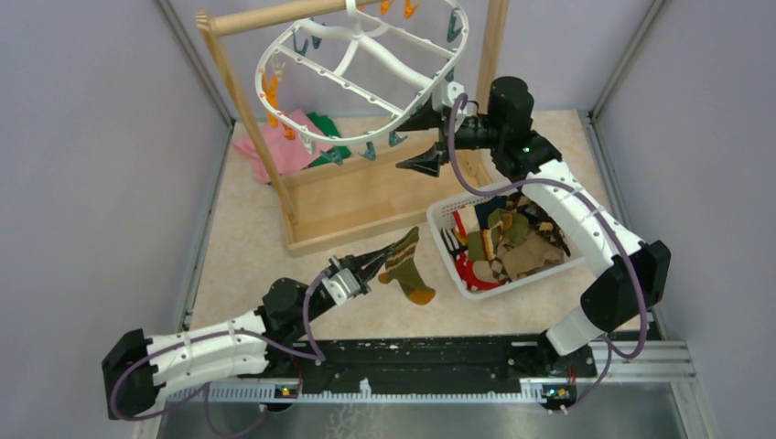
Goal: Clip the socks to the hanger
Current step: Pick up the sock from the bin, then open the clamp at the hanger.
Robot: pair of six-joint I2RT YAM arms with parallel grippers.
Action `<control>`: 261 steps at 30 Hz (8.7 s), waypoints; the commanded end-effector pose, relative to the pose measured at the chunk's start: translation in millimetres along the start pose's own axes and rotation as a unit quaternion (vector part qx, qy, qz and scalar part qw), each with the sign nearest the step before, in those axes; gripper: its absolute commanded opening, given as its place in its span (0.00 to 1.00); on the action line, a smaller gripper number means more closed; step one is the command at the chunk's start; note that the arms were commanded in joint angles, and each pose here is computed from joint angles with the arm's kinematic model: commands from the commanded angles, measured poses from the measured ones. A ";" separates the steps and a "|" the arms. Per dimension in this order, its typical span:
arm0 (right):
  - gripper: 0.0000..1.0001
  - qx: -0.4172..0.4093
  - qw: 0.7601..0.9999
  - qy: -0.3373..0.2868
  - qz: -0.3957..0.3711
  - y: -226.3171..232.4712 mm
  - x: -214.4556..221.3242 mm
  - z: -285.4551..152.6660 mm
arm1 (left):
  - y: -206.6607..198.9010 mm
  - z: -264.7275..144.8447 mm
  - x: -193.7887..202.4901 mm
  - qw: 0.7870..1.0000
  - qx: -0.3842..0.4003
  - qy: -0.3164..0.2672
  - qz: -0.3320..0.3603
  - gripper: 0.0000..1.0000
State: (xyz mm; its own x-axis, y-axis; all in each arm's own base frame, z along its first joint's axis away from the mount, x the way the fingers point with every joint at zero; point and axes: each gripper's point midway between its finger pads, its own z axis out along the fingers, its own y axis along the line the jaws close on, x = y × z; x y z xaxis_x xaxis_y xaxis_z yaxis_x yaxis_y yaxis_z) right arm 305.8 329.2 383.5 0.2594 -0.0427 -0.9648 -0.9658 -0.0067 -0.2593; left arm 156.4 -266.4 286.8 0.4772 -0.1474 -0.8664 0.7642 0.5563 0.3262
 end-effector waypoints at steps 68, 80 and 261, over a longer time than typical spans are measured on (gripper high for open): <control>0.80 0.102 0.982 -0.117 -0.109 32.8 -18.6 38.0 | 22.6 -26.9 -9.1 0.998 -0.051 -0.015 0.040 0.00; 0.83 0.155 0.976 -0.134 -0.079 4.1 -19.1 40.4 | 25.1 -15.8 -10.1 0.996 -0.044 -0.005 0.079 0.00; 0.63 0.129 0.956 -0.227 -0.136 8.4 -79.5 78.0 | 16.1 -10.2 -10.8 0.997 -0.014 -0.002 0.079 0.00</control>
State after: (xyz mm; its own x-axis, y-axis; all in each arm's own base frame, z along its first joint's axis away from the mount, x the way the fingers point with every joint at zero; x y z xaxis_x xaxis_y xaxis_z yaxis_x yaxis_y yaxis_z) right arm 284.9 409.9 426.3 0.4991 0.3070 -0.8103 -0.8613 0.2783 -0.4251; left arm 159.9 -251.3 283.7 0.5764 -0.0309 -0.8166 0.6784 0.5752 0.4571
